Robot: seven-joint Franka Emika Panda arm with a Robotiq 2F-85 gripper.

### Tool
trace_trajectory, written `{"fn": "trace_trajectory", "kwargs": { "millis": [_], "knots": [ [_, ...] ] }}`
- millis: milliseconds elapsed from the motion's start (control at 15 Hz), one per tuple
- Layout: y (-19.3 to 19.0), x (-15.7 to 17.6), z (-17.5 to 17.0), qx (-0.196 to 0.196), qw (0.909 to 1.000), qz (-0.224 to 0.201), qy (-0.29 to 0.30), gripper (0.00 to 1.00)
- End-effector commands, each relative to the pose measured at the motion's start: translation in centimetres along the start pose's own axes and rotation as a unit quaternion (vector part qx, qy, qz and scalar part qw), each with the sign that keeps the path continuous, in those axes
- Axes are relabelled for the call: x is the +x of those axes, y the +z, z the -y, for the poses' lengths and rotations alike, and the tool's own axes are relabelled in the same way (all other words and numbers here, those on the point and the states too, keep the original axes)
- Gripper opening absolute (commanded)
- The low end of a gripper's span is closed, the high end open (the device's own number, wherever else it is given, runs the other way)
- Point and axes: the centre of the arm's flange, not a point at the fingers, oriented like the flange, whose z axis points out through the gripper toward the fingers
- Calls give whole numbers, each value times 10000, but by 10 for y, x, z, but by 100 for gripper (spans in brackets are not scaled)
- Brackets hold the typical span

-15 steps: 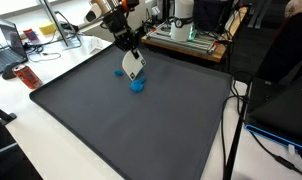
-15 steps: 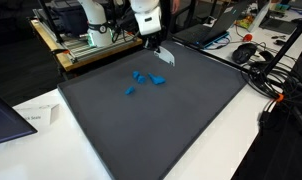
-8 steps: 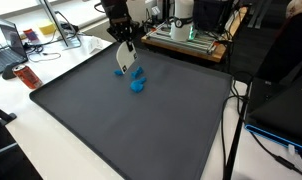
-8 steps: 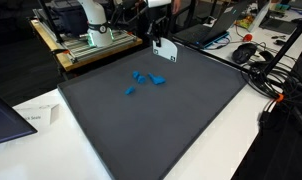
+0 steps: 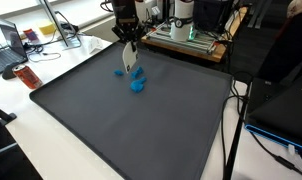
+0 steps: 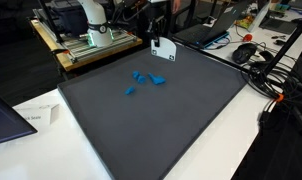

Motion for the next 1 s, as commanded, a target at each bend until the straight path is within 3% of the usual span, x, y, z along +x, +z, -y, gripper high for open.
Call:
{"fn": "trace_trajectory", "kwargs": {
  "millis": [0, 667, 933],
  "knots": [
    [0, 0, 0, -4, 10000, -6, -1, 1],
    [66, -14, 6, 55, 9996, 248, -154, 1],
    [86, -18, 8, -1, 9997, 113, -235, 1]
  ]
}}
